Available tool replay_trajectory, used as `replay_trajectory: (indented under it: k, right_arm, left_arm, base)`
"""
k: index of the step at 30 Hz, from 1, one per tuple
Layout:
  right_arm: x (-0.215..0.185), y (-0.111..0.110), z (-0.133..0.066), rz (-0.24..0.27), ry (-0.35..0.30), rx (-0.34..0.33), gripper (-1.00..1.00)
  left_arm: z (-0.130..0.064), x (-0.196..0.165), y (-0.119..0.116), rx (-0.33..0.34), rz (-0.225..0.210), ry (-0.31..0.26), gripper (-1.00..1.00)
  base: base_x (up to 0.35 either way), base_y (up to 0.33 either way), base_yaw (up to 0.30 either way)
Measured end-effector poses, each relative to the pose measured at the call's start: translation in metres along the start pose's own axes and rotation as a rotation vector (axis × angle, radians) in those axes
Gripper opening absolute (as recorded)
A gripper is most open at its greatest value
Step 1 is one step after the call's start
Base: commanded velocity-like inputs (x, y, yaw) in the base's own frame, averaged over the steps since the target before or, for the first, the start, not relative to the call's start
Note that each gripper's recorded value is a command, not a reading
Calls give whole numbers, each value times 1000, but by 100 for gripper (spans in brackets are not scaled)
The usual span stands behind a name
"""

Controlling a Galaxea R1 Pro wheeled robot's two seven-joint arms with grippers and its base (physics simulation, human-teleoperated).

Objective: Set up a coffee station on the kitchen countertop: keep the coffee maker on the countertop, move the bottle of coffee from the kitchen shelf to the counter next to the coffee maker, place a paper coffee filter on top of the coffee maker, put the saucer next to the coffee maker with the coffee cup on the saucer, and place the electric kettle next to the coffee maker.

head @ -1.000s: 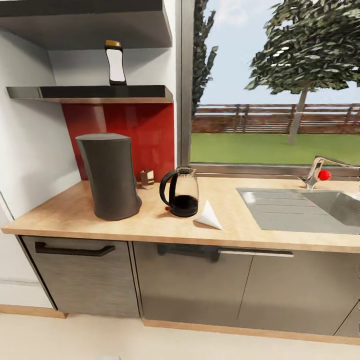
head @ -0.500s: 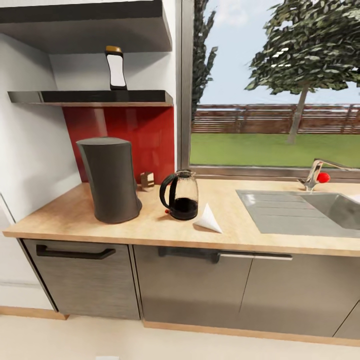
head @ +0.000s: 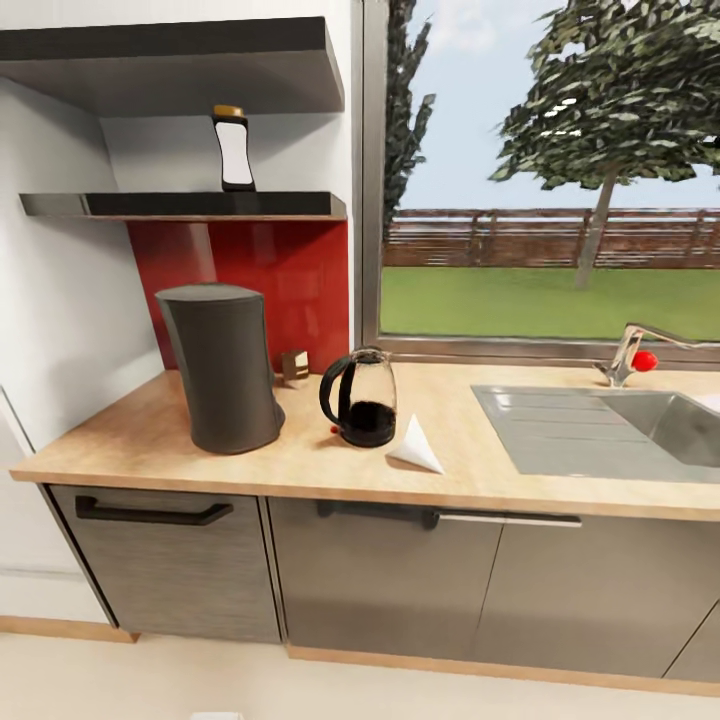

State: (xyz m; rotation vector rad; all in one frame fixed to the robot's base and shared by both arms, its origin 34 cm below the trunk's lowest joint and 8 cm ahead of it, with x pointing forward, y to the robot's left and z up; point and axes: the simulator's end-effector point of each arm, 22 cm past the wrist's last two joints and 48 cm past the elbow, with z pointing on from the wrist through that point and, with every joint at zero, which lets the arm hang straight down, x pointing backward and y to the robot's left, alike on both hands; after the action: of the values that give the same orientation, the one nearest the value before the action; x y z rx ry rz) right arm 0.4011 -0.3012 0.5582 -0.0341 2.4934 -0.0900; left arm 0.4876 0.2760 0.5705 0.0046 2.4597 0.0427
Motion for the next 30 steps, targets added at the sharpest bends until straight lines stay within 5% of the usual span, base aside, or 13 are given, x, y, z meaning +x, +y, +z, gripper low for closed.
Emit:
replay_trajectory:
  k: [30]
  right_arm:
    - [-24, -3, -36, 0, 1, 0, 100]
  left_arm:
    - [-35, -24, 2, 0, 0, 2, 100]
  base:
    - [0, 0, 0]
